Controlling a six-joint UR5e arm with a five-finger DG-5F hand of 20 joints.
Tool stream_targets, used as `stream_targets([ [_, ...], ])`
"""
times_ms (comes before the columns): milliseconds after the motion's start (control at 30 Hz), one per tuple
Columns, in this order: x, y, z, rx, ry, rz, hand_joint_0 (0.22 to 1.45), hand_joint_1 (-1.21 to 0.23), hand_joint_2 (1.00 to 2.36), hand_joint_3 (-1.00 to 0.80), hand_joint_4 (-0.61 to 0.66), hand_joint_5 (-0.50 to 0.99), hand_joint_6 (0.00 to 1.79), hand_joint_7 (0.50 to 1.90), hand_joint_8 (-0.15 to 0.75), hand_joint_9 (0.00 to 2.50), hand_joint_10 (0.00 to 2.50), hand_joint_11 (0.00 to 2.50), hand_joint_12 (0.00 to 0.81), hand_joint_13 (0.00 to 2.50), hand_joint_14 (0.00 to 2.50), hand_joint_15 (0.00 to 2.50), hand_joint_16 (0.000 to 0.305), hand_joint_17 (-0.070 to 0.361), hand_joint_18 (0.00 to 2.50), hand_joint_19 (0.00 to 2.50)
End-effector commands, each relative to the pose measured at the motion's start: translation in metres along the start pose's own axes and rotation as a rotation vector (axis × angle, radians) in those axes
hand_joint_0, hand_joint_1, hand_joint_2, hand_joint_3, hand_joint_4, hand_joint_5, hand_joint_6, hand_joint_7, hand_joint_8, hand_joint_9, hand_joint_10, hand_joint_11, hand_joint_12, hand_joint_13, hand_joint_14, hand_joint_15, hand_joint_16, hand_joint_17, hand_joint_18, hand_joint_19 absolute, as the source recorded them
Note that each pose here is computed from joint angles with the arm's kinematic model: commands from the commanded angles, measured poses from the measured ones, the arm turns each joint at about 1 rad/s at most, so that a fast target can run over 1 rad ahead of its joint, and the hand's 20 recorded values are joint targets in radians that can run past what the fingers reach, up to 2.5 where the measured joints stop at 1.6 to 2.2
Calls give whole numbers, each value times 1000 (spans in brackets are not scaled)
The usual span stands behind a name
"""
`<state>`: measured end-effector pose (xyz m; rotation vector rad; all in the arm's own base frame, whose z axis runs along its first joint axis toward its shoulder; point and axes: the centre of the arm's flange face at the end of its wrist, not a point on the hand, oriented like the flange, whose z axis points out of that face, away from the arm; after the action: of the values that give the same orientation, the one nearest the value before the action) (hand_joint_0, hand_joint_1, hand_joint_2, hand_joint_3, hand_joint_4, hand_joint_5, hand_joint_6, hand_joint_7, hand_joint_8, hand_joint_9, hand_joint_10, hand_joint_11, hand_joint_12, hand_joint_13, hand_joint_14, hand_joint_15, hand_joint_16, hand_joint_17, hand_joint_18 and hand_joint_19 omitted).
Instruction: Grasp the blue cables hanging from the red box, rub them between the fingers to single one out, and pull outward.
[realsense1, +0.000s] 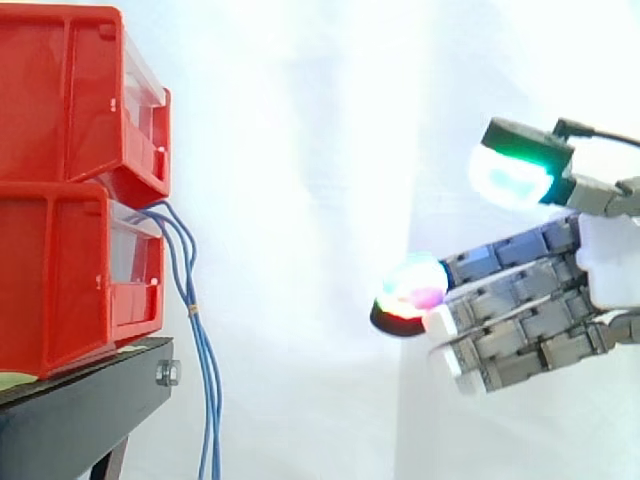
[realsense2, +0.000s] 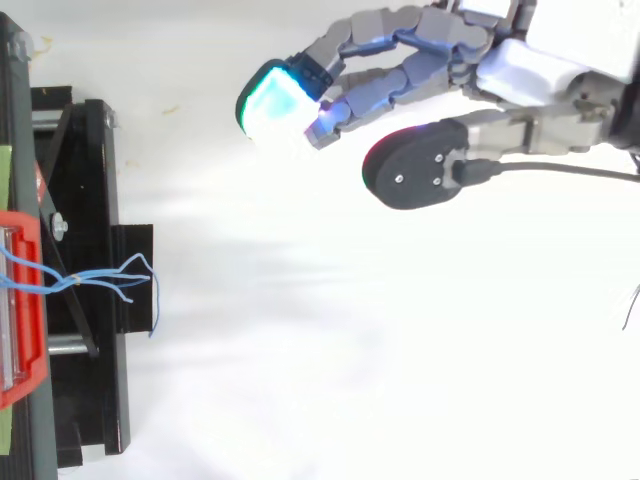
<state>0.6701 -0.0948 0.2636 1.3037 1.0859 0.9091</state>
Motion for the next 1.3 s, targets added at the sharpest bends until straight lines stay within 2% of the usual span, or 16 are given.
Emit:
stream_targets([
  [0, 3, -14, 7, -4, -3, 1, 533, -608, 1002, -483, 260, -170, 502, 742, 264, 757, 4, 108, 331, 623, 5, 145, 38, 85, 399, 122],
  [33, 5, -19, 10, -11, -6, 4, 533, -609, 1001, -485, 257, -170, 502, 741, 265, 756, 4, 115, 330, 622, 6, 148, 39, 87, 403, 133],
  [200, 6, -16, 13, -30, -9, 2, 532, -608, 1000, -488, 255, -170, 502, 743, 259, 752, 3, 109, 331, 621, 7, 171, 43, 97, 418, 176],
  [267, 6, -16, 13, -31, -11, -16, 529, -611, 1000, -488, 254, -170, 502, 742, 258, 745, 4, 113, 333, 620, 7, 180, 47, 107, 435, 195],
  [333, 6, -15, 13, -38, -22, -34, 527, -613, 1001, -490, 254, -170, 502, 742, 257, 744, 3, 106, 334, 619, 7, 189, 49, 110, 440, 201],
  [400, 9, -12, 16, -66, -49, -59, 526, -614, 1000, -493, 256, -171, 502, 745, 259, 743, 3, 112, 337, 620, 8, 192, 51, 114, 441, 206],
  [467, 10, -10, 17, -83, -62, -77, 526, -614, 1000, -495, 255, -170, 502, 745, 258, 740, 3, 100, 343, 616, 8, 198, 52, 117, 444, 209],
  [667, 13, -5, 20, -118, -78, -106, 523, -616, 1000, -499, 258, -169, 502, 743, 258, 739, 4, 110, 348, 591, 8, 199, 55, 124, 403, 199],
  [1067, 20, -6, 20, -120, -78, -113, 520, -618, 1000, -498, 262, -167, 502, 744, 259, 742, 5, 117, 353, 572, 8, 201, 56, 125, 373, 210],
  [1100, 20, -14, 21, -107, -76, -118, 520, -618, 1000, -498, 265, -167, 502, 746, 258, 743, 4, 118, 353, 572, 8, 201, 56, 125, 373, 210],
  [1200, 25, -41, 36, -80, -60, -82, 520, -619, 1000, -497, 264, -166, 502, 746, 259, 745, 4, 123, 353, 572, 8, 201, 56, 125, 372, 217],
  [1233, 31, -46, 49, -82, -41, -33, 520, -619, 1000, -498, 262, -166, 502, 743, 258, 746, 4, 117, 353, 574, 8, 201, 56, 125, 372, 216],
  [1267, 35, -53, 54, -69, -18, -1, 520, -619, 1000, -497, 263, -166, 502, 743, 258, 746, 5, 117, 354, 574, 8, 201, 56, 125, 373, 217],
])
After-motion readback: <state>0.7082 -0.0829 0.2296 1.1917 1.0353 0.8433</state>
